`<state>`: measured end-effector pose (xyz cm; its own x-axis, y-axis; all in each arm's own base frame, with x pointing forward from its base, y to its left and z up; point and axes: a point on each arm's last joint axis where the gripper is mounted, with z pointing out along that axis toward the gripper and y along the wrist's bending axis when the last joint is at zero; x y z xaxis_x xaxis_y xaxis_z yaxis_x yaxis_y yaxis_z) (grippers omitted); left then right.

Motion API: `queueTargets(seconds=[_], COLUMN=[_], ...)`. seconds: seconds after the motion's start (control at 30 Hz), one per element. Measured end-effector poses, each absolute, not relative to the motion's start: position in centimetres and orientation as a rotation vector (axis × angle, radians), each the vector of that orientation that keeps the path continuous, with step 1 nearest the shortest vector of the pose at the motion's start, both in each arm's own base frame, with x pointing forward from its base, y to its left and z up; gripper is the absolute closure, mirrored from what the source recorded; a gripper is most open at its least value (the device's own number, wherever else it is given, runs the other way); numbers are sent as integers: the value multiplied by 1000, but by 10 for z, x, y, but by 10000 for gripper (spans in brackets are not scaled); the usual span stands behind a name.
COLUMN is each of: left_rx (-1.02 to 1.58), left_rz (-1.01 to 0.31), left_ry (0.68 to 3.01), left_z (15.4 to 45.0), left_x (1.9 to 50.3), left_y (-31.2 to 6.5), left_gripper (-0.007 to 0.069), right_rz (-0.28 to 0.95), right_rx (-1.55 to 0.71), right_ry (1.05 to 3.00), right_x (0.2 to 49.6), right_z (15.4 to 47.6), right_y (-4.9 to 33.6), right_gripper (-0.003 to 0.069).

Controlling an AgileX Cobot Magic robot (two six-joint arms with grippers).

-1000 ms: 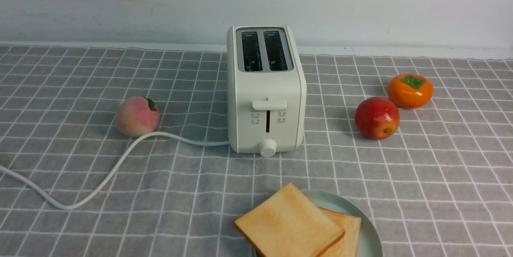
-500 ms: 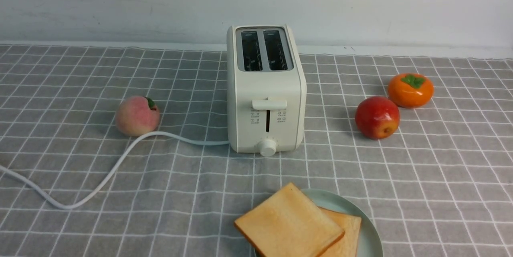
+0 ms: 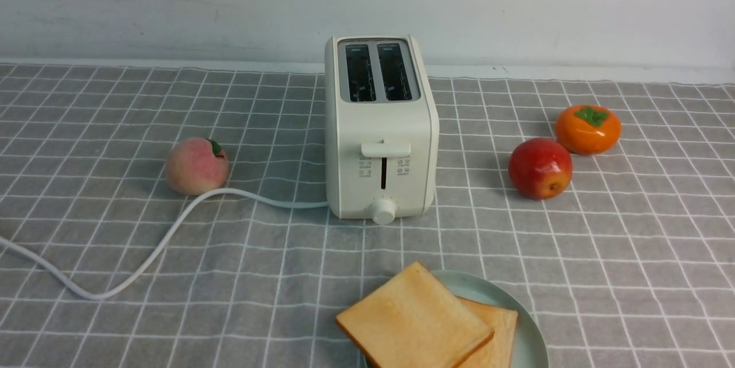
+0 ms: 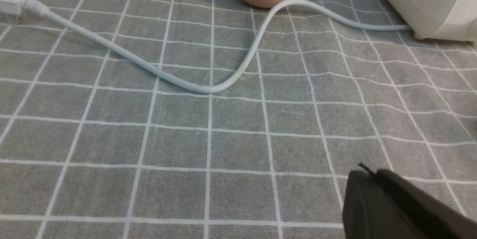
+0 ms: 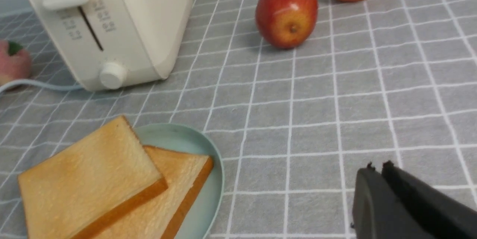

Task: Take toasted bread from bread machine on grey coffee table place on plate.

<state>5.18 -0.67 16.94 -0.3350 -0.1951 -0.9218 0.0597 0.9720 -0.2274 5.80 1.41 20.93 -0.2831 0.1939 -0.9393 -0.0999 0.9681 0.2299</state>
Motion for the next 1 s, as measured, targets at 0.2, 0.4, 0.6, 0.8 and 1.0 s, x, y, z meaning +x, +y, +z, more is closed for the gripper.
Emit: queueTargets(seconds=[0.2, 0.4, 0.6, 0.8, 1.0], left_rx=[-98, -98, -98, -97, -98], left_rz=[-260, -260, -259, -258, -258], left_ry=[1894, 1894, 1897, 1898, 1899], left_z=[170, 170, 169, 169, 169], left_x=[52, 52, 52, 52, 52], left_y=[-7, -7, -7, -7, -7], left_gripper=[610, 608, 607, 606, 605], right_rz=[189, 26, -21, -9, -7], right_rx=[27, -76, -82, -84, -85], right_ry=[1819, 1854, 1883, 1883, 1883], right_x=[56, 53, 52, 52, 52], right_z=[206, 175, 174, 173, 173], right_y=[11, 6, 3, 3, 3], right_gripper=[620, 611, 604, 601, 595])
